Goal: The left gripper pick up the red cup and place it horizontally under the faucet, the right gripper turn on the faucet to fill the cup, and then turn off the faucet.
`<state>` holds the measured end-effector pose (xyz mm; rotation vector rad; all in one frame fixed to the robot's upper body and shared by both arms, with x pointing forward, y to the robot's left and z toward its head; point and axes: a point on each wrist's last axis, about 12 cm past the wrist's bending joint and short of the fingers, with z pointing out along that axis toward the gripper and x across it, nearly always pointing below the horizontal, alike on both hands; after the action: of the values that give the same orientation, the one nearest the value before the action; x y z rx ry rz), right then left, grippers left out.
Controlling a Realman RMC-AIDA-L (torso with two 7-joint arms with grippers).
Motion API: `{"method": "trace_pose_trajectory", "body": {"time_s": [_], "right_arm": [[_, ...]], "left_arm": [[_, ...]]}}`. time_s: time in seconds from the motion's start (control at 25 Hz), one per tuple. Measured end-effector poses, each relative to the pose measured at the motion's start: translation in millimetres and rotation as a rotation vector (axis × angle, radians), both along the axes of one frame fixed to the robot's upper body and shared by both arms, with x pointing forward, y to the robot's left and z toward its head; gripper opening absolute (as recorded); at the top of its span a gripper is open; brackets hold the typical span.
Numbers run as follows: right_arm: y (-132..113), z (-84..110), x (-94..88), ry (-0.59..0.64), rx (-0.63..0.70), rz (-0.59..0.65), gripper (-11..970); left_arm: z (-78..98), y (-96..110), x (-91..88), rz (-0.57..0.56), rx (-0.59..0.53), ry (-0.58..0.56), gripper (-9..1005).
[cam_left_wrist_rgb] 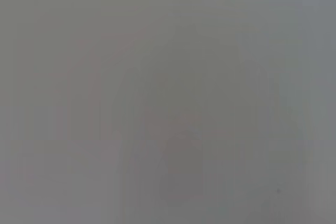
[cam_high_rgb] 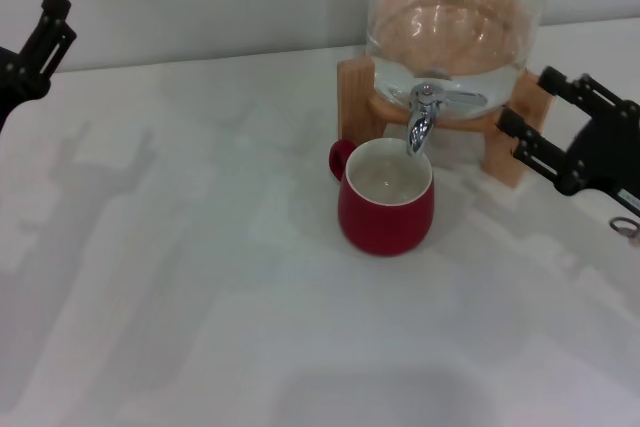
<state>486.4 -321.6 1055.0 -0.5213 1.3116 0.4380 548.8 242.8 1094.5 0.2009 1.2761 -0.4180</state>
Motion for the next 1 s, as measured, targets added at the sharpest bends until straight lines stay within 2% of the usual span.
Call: {"method": "trace_pose_trajectory", "body": {"time_s": [0.2, 0.44, 0.52, 0.76, 1.0], "right_arm": [[-14.9, 0.4, -14.9, -0.021, 0.016, -0.048, 674], [-39.3, 7.9, -21.6, -0.072, 0.038, -0.162, 674], [-46.3, 11.0, -20.3, -0.088, 0.045, -0.203, 674], [-61.6, 16.1, 1.1, -0.088, 0.059, -0.364, 674], [-61.7, 13.5, 29.0, -0.027, 0.006, -0.447, 674]], "left_arm": [[-0.6, 2.4, -0.3, 0.011, 0.004, 0.000, 889], [-4.8, 10.2, -5.7, 0.039, 0.003, 0.008, 889], [-10.9, 20.5, -17.5, 0.078, 0.010, 0.005, 889], [-20.3, 40.6, -35.6, 0.171, -0.023, -0.013, 890], [-29.8, 54.9, -42.8, 0.235, -0.052, -0.032, 890]]}}
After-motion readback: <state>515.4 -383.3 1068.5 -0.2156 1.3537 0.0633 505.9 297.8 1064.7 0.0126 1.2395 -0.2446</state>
